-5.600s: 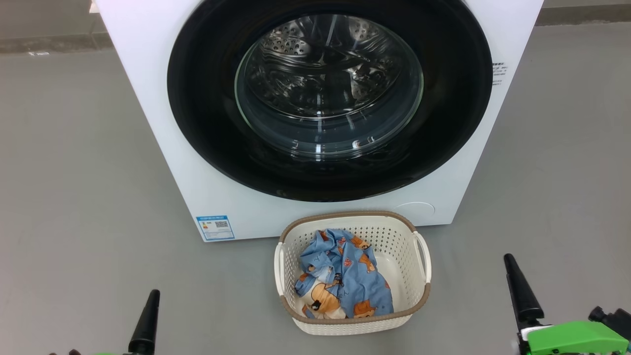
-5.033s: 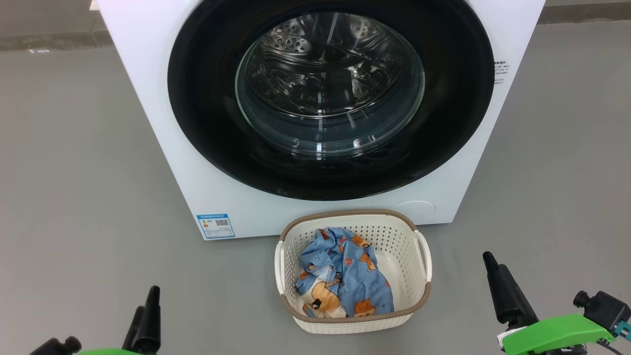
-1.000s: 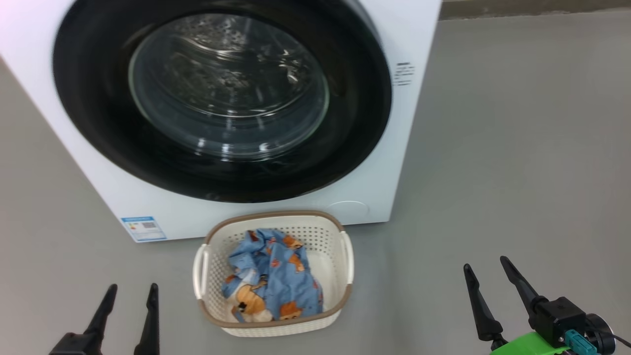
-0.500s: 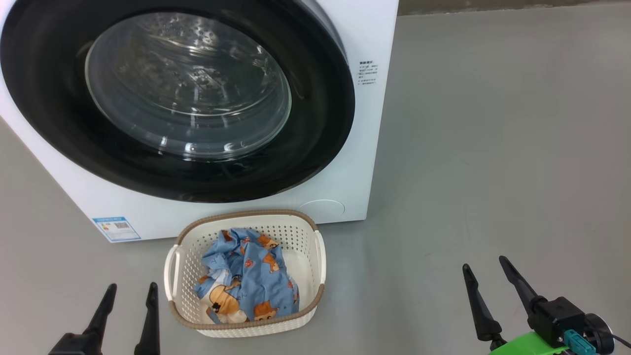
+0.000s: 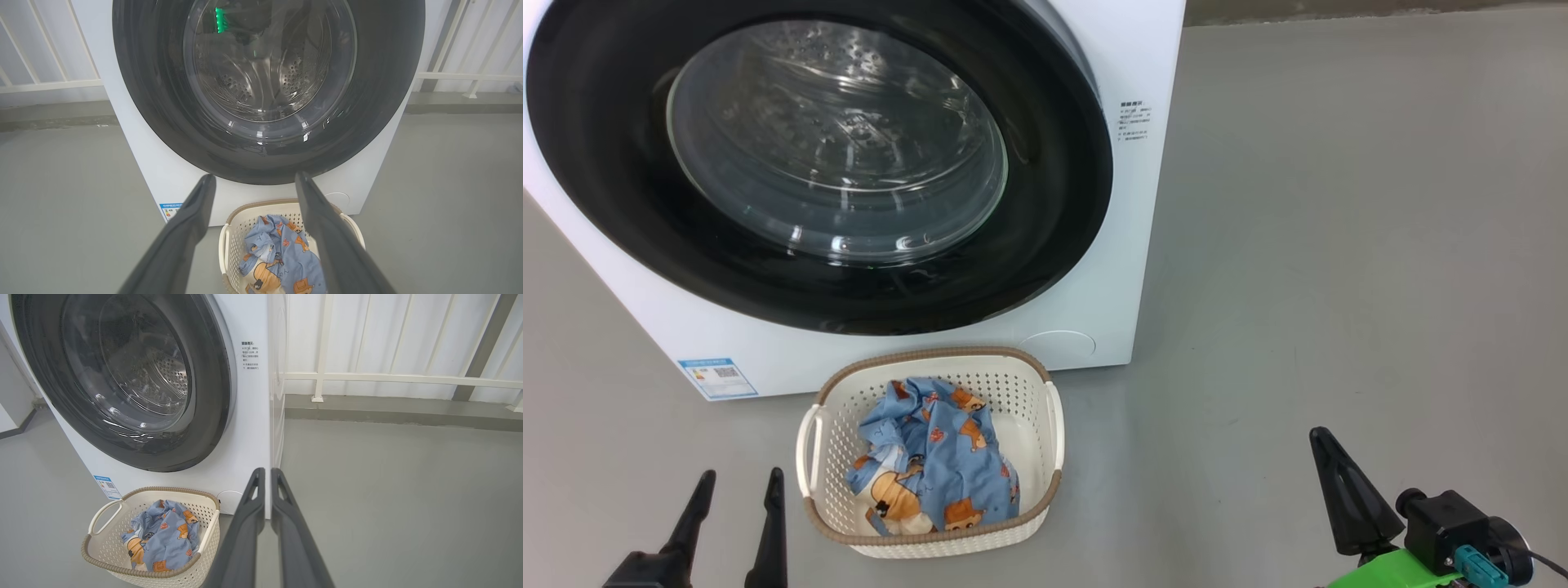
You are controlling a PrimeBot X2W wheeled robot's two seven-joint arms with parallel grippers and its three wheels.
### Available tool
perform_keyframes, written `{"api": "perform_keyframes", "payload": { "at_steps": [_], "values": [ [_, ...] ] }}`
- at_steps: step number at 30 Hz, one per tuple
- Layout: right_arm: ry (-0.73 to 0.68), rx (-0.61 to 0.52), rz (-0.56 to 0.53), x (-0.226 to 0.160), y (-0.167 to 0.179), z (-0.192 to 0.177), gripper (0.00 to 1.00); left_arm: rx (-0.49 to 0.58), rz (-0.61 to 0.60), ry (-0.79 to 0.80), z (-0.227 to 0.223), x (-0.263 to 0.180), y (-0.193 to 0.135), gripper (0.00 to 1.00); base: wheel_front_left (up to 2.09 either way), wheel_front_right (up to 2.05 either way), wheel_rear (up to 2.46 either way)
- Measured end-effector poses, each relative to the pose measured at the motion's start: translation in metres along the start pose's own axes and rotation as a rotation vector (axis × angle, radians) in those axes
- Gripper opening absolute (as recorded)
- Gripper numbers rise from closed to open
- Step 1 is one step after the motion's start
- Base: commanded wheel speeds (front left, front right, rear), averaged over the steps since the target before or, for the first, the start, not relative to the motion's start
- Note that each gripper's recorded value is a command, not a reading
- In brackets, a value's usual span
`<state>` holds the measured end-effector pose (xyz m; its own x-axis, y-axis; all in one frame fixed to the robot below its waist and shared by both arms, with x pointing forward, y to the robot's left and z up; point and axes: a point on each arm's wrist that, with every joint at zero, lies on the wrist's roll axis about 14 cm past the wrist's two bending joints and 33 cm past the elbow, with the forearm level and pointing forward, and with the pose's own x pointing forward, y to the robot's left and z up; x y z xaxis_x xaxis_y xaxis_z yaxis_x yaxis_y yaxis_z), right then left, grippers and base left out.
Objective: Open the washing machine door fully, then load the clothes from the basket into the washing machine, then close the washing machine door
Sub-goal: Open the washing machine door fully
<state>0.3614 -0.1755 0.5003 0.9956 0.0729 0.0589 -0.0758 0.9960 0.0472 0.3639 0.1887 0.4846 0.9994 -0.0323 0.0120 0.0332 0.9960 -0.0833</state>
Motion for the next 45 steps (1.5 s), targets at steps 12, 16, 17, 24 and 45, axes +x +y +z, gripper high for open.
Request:
{"api": "perform_keyframes", "payload": {
  "at_steps": [12,16,17,24,45],
  "values": [
    [-0.027,0.183,-0.077,0.0,-0.017,0.003,0.0,-0.001,0.005,0.004,-0.001,0.0,0.002,1.0,0.0,0.0,0.0],
    [-0.038,0.296,-0.123,-0.002,-0.027,0.001,0.0,-0.008,0.01,0.002,-0.001,0.0,0.003,1.0,0.0,0.0,0.0],
    [-0.038,0.342,-0.142,-0.003,-0.03,-0.001,0.0,-0.008,0.011,0.002,-0.001,0.0,0.003,1.0,0.0,0.0,0.0],
    [-0.052,0.699,-0.313,-0.013,-0.061,-0.022,0.0,-0.016,0.018,-0.006,0.001,0.0,0.005,1.0,0.0,0.0,0.0],
    [-0.227,1.426,-0.478,0.021,-0.151,-0.023,0.0,0.012,0.023,0.073,-0.024,0.01,0.02,1.0,0.0,0.0,0.0]
  ]
}}
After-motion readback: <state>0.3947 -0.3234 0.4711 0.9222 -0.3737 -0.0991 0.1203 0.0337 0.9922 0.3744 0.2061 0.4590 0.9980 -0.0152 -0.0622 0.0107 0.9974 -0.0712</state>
